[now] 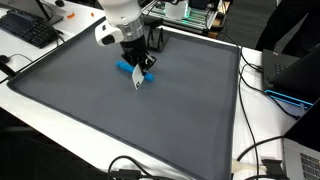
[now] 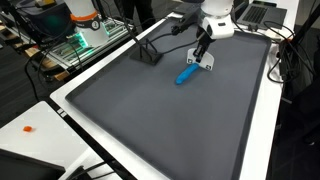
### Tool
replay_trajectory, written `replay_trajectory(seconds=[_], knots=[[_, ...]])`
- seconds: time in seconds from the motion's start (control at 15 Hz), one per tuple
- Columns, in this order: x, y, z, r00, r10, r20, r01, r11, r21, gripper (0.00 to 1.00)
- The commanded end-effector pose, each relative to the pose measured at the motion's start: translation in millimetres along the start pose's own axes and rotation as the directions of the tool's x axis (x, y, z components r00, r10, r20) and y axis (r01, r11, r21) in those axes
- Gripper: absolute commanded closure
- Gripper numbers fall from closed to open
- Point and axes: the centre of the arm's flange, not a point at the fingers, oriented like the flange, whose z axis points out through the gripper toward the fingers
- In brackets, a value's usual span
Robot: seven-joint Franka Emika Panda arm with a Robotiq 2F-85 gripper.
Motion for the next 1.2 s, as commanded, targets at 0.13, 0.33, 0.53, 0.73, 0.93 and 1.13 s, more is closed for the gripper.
replay_trajectory(seconds=[0.13, 0.33, 0.53, 0.73, 0.93, 1.13], knots=[[-6.8, -9.1, 13.2, 0.997, -0.009, 0.076, 0.004, 0.998, 0.066, 0.99], [-7.5, -15.6, 5.5, 0.996, -0.019, 0.083, 0.014, 0.998, 0.061, 0.99], [-8.0, -17.0, -4.1, 0.997, -0.024, 0.078, 0.021, 0.999, 0.045, 0.99], [-7.0, -10.5, -20.6, 0.999, -0.023, 0.048, 0.021, 0.999, 0.027, 0.99], [-5.3, -3.0, -36.0, 1.000, -0.014, 0.021, 0.013, 1.000, 0.022, 0.99], [-4.5, 8.3, -44.8, 1.000, -0.002, 0.003, 0.002, 1.000, 0.003, 0.99]])
